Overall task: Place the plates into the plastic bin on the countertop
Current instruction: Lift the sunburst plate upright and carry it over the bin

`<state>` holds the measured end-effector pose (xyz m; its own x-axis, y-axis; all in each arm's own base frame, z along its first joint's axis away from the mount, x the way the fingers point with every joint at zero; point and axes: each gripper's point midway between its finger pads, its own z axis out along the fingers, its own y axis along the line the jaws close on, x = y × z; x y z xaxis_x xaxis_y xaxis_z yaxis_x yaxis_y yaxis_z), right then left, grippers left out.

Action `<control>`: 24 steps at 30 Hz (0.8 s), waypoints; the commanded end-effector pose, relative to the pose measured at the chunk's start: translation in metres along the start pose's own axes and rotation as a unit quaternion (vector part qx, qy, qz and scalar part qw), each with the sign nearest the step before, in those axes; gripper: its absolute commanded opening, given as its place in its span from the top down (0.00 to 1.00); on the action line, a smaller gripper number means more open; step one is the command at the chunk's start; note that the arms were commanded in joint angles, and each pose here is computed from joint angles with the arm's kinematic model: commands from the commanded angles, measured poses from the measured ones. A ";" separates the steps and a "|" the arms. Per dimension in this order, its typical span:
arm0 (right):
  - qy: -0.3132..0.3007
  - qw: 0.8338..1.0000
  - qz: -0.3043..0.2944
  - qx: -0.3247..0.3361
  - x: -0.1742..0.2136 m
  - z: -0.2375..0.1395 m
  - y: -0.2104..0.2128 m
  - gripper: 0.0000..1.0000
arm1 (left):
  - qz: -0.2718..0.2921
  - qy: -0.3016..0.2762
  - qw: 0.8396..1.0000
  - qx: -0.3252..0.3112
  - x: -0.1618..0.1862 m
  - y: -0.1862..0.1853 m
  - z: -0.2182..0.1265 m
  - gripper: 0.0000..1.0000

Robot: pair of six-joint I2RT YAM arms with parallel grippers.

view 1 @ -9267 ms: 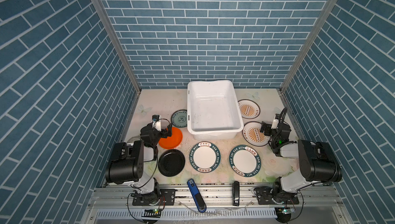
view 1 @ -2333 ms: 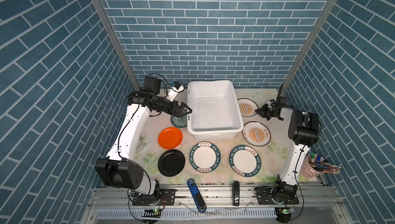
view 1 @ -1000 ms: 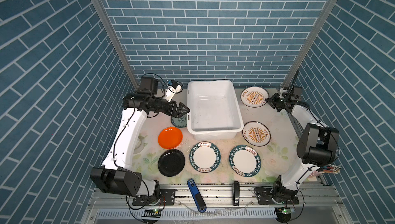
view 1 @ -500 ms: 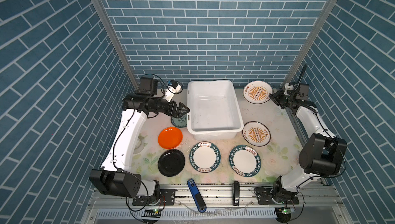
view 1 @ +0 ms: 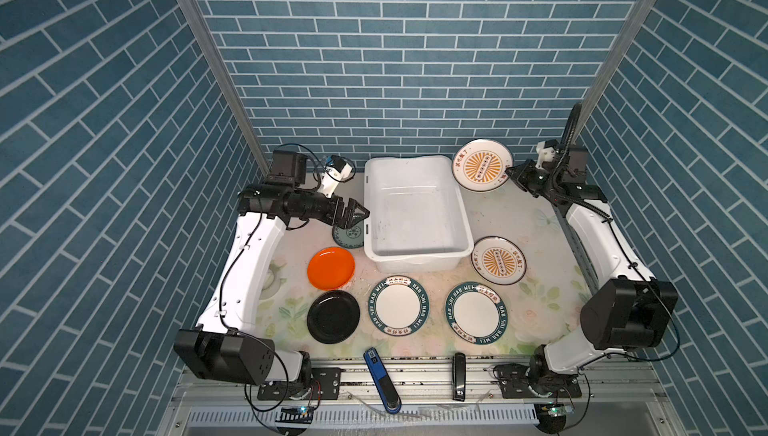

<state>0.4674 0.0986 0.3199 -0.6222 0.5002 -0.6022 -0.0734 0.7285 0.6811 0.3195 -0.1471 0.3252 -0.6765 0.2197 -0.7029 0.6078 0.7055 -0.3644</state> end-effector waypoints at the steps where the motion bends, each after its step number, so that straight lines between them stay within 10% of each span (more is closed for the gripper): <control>1: -0.024 0.999 -0.033 -0.018 -0.008 0.003 0.038 1.00 | 0.004 -0.009 1.000 0.013 -0.002 -0.008 -0.003 0.00; 24: 0.072 0.994 -0.068 -0.035 0.118 0.177 0.098 1.00 | 0.006 -0.040 0.998 0.053 -0.010 -0.031 -0.020 0.00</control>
<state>0.5100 0.3044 0.2232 -0.7489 0.2660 -0.6070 -0.2113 0.7722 0.5992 0.3044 -0.1539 0.3472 -0.6492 0.1851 -0.7378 0.6408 0.6556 -0.3994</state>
